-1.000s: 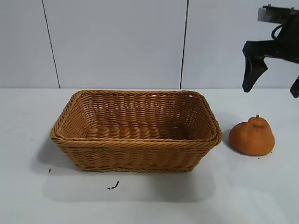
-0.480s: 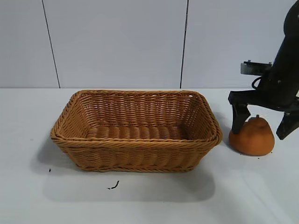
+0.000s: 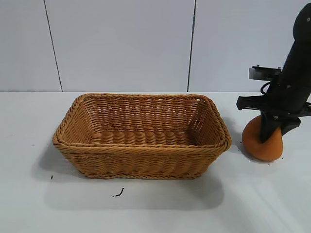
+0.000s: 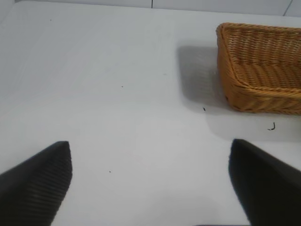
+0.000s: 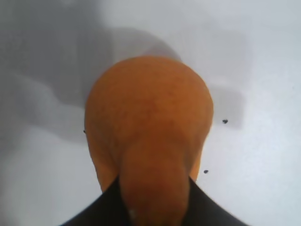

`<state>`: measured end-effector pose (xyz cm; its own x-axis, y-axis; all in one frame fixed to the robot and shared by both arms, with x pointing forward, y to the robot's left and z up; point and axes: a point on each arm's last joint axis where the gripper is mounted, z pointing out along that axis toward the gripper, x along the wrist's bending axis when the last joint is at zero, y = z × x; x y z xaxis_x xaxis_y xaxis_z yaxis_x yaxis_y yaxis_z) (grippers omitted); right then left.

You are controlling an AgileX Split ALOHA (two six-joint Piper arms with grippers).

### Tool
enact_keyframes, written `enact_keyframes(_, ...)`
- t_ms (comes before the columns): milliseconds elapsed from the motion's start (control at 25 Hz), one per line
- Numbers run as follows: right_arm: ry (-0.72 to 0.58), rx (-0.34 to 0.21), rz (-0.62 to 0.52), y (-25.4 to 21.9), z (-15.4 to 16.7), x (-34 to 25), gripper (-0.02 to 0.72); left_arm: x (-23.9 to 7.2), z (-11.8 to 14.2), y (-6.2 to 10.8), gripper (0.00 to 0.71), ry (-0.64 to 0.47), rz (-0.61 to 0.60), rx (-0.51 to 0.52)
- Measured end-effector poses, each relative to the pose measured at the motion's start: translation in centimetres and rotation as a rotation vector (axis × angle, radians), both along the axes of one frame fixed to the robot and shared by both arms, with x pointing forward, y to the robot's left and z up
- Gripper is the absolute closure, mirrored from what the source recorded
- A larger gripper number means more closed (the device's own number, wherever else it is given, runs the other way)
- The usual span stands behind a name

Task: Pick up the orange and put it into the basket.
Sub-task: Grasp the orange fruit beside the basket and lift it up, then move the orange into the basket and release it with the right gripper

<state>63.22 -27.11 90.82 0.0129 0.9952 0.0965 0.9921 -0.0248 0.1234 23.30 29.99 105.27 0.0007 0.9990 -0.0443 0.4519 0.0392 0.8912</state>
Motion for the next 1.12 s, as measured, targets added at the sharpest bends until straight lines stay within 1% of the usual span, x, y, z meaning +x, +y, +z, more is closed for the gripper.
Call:
enact_keyframes(80, 0.010, 0.002, 0.014, 0.0, 1.0, 0.1, 0.614, 0.0, 0.0, 0.0, 0.060, 0.000, 0.000, 0.000)
enact_keyframes(200, 0.010, 0.005, 0.038, 0.1, 3.7, 0.4, 0.614, 0.0, 0.0, 0.0, 0.060, 0.000, 0.000, 0.000)
enact_keyframes(440, -0.120, 0.014, 0.060, 0.2, 11.8, 1.3, 0.614, 0.0, 0.0, 0.0, 0.060, 0.000, 0.000, 0.000)
enact_keyframes(600, -0.171, 0.022, 0.067, 0.3, 15.1, 1.5, 0.614, 0.0, 0.0, 0.0, 0.060, 0.000, 0.000, 0.001)
enact_keyframes(720, -0.176, 0.049, 0.076, 1.0, 15.8, 1.5, 0.614, 0.0, 0.0, 0.0, 0.060, 0.000, -0.001, 0.000)
enact_keyframes(840, -0.169, 0.071, 0.123, 3.1, 15.9, 1.2, 0.614, 0.0, 0.0, 0.0, 0.060, 0.000, -0.001, -0.001)
enact_keyframes(1000, -0.196, 0.093, 0.212, 7.5, 16.0, 0.6, 0.615, 0.0, 0.0, 0.0, 0.060, 0.000, -0.001, -0.001)
enact_keyframes(1120, -0.247, 0.110, 0.287, 11.1, 16.2, 0.0, 0.615, 0.0, 0.0, 0.0, 0.060, 0.000, -0.001, 0.000)
